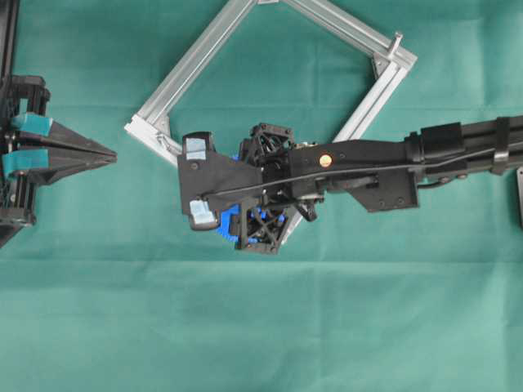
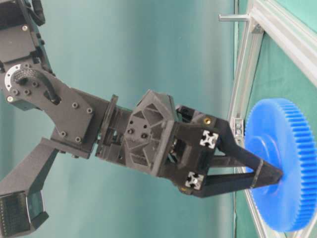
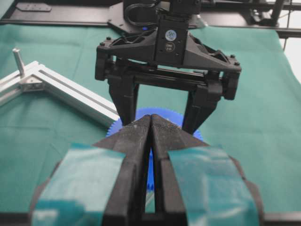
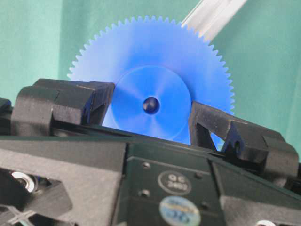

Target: Find the location of the shaft and insert the gear.

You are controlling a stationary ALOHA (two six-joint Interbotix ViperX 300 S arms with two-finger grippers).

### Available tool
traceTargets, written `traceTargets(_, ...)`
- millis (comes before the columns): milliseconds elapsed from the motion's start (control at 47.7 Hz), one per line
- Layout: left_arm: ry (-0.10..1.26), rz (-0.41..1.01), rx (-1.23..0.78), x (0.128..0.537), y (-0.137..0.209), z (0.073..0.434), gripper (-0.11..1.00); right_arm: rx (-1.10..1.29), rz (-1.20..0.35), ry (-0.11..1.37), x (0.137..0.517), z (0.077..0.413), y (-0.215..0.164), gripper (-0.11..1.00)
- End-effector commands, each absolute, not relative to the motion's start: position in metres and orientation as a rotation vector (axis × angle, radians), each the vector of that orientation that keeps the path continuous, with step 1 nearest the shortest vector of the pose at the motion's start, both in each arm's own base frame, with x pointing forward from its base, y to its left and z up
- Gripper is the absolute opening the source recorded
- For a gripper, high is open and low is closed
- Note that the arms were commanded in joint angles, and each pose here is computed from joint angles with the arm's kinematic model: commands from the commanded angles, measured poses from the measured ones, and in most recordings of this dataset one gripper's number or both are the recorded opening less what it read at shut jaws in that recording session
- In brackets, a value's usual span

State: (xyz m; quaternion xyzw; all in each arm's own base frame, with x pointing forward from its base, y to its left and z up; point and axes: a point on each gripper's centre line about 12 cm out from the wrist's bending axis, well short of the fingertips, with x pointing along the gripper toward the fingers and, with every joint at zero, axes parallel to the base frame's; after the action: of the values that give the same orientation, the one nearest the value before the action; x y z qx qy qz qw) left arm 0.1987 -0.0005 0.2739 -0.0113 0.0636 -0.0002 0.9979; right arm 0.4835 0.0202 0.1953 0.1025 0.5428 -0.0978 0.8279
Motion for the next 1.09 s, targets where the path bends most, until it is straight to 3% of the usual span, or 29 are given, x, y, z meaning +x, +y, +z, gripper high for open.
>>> traceTargets(0,0.101,0.001,-0.026,0.201,0.000,0.284,0.02,0.215,-0.181,1.099,0.489,0.213,0.028,0.69)
traceTargets(1070,0.101,0.003,-0.031,0.201,0.000,0.284,0.02,0.229,-0.190,1.094,0.474,0.203,0.026,0.69)
